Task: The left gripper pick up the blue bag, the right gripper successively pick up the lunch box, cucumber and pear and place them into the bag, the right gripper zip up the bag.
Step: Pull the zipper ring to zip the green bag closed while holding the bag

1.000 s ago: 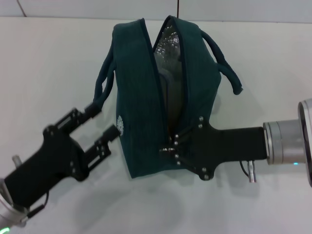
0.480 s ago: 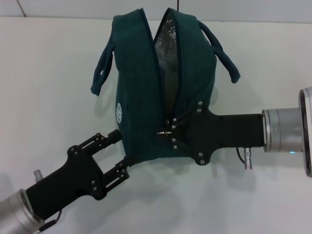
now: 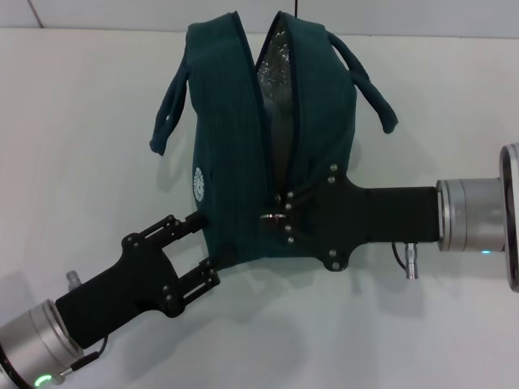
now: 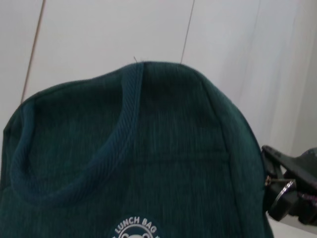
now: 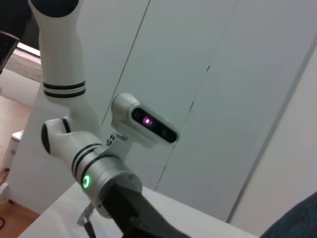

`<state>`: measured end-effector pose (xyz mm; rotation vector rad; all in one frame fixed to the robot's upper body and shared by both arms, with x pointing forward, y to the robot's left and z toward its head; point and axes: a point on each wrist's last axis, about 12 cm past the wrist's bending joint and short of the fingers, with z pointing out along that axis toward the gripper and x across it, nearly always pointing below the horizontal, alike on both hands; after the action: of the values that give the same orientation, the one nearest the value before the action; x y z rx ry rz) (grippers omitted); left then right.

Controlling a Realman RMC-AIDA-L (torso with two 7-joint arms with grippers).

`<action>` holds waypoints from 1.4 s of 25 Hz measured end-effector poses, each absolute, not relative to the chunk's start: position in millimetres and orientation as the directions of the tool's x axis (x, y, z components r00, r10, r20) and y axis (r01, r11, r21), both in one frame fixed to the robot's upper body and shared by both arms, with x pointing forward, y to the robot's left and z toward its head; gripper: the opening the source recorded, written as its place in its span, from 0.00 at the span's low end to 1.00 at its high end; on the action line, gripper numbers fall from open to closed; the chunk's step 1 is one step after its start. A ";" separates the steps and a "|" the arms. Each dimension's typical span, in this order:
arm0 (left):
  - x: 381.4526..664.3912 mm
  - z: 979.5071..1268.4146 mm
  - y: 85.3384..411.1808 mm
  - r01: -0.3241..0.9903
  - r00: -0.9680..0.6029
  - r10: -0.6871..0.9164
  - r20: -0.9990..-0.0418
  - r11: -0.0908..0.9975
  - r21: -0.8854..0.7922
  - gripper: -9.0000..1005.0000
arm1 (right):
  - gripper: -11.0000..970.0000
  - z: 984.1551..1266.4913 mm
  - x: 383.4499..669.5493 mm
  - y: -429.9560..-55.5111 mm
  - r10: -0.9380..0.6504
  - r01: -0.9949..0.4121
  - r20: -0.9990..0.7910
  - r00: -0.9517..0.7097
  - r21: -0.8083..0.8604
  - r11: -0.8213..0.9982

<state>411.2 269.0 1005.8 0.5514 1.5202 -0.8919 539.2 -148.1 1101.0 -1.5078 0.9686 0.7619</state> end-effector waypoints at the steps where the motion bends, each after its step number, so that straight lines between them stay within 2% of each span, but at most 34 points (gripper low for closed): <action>1: 411.4 1005.5 269.1 0.775 -0.160 -0.151 -0.976 0.593 -0.219 0.48 | 0.04 1101.4 539.4 -148.0 -0.161 -0.891 -0.878 0.452 -0.454 -0.026; 11: 415.5 1006.1 271.0 0.759 -0.121 -0.135 -0.983 0.626 -0.179 0.45 | 0.04 1100.9 538.4 -149.1 -0.157 -0.892 -0.879 0.450 -0.452 -0.021; 16: 421.3 1006.9 270.4 0.770 -0.088 -0.094 -0.992 0.625 -0.127 0.22 | 0.04 1098.9 536.5 -151.0 -0.155 -0.897 -0.886 0.438 -0.442 -0.008; 24: 428.7 1005.7 265.8 0.785 -0.076 -0.046 -0.996 0.613 -0.088 0.14 | 0.04 1095.5 535.7 -153.8 -0.138 -0.904 -0.898 0.418 -0.426 0.037; 30: 429.5 1004.8 259.8 0.828 -0.069 -0.003 -0.998 0.557 -0.059 0.06 | 0.04 1095.9 535.4 -157.1 -0.104 -0.910 -0.914 0.393 -0.402 0.097; 35: 425.2 1001.3 253.1 0.866 -0.050 0.047 -0.998 0.500 -0.020 0.06 | 0.04 1097.9 536.3 -157.9 -0.068 -0.916 -0.928 0.367 -0.373 0.147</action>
<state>425.2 253.1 1001.3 0.8363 1.4805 -0.8106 536.3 -157.9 1097.9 -1.2778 1.0238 0.7967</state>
